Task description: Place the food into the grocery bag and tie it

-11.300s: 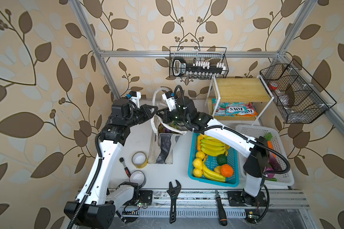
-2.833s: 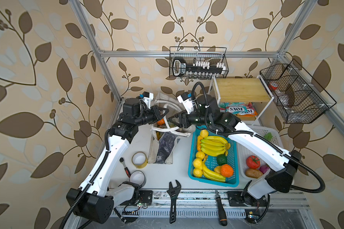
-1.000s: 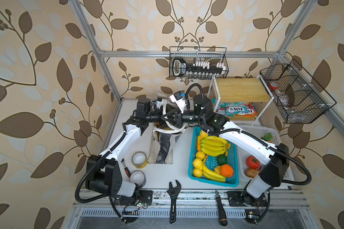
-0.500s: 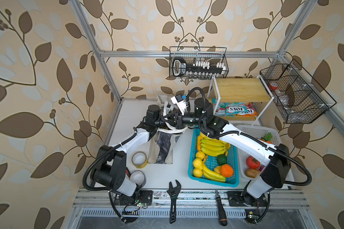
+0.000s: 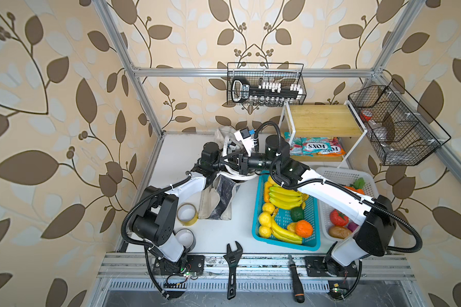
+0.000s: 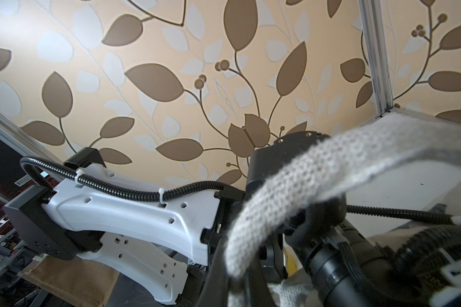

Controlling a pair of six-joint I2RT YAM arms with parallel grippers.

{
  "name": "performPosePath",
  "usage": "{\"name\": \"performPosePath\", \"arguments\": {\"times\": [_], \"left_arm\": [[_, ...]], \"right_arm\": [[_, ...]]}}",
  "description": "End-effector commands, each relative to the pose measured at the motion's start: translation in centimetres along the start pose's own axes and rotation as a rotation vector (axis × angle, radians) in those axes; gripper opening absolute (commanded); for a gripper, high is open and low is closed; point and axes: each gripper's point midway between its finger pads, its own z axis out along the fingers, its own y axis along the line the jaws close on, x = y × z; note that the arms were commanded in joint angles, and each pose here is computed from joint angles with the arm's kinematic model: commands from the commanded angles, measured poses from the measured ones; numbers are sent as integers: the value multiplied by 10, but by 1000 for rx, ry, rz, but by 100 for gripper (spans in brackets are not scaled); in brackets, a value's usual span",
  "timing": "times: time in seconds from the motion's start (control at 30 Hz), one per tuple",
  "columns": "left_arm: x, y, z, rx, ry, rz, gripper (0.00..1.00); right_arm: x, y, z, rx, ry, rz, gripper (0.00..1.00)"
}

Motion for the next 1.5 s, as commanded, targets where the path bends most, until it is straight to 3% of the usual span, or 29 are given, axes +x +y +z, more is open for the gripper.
{"name": "performPosePath", "arguments": {"times": [0.0, 0.1, 0.17, 0.2, 0.23, 0.4, 0.57, 0.73, 0.83, 1.17, 1.3, 1.47], "left_arm": [[9, -5, 6, 31, 75, 25, 39], [7, 0, 6, 14, 54, 31, 32], [1, -9, 6, 34, 32, 51, 18], [-2, -14, 6, 49, 21, 54, 5], [-5, -19, 7, 60, 16, 50, 0], [-28, -13, -10, 26, -82, 37, 0], [-47, 7, -33, -157, -234, 83, 0], [-59, 19, -51, -201, -351, 76, 15], [-62, 15, -62, -211, -393, 101, 16], [-56, 9, -73, -223, -412, 115, 16], [-51, -4, -77, -215, -409, 153, 16], [-45, -26, -82, -277, -378, 283, 16]], "right_arm": [[-15, 14, -11, -30, -54, -26, 0], [-14, 13, -18, -6, -64, -19, 0], [-15, 15, -22, 1, -74, -18, 0], [-15, 15, -24, 6, -76, -18, 0], [-15, 15, -26, 15, -79, -16, 0], [-13, 11, -44, 119, -60, -27, 0], [-14, 5, -72, 276, -82, -42, 0], [8, -25, -109, 447, -125, 57, 0], [31, -48, -122, 524, -102, 111, 0], [94, -122, -124, 645, -34, 315, 0], [107, -144, -113, 665, -10, 342, 0], [97, -146, -90, 536, -75, 348, 0]]}}
